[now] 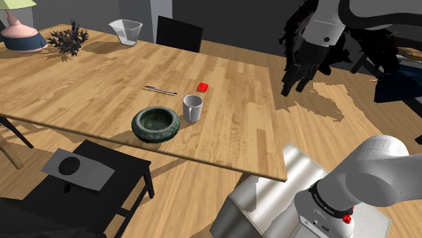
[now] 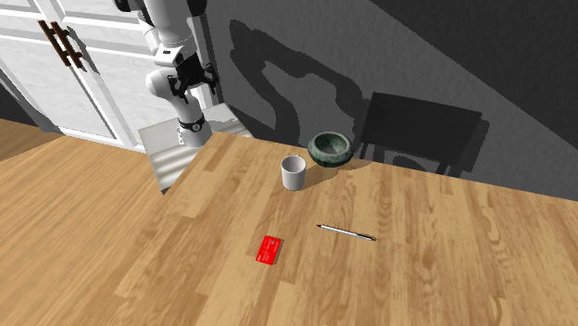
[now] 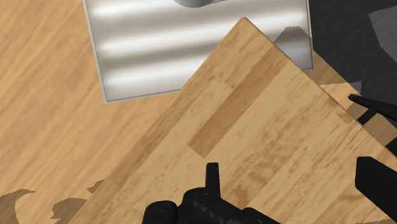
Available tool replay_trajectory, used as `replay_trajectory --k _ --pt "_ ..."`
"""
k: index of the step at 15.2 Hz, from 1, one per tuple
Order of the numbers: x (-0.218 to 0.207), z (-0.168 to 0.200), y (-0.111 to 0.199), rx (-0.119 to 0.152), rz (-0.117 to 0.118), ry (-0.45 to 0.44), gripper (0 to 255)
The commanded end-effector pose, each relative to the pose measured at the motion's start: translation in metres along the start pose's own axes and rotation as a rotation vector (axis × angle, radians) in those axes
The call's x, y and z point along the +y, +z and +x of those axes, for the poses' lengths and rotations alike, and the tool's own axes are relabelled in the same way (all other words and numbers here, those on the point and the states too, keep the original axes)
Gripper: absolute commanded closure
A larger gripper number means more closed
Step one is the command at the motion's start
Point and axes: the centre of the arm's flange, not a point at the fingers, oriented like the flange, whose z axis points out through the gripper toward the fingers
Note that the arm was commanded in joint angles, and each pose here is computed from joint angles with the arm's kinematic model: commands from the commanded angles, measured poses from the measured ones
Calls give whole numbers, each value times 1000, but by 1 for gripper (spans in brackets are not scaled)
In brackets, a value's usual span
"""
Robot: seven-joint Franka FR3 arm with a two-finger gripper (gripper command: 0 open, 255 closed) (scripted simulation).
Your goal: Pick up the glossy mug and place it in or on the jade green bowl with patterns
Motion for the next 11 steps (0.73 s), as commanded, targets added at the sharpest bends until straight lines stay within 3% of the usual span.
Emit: replay_trajectory --k 1,11 --pt "0 0 0 0 0 0 0" --pt "-57 109 52 -4 -12 -12 0"
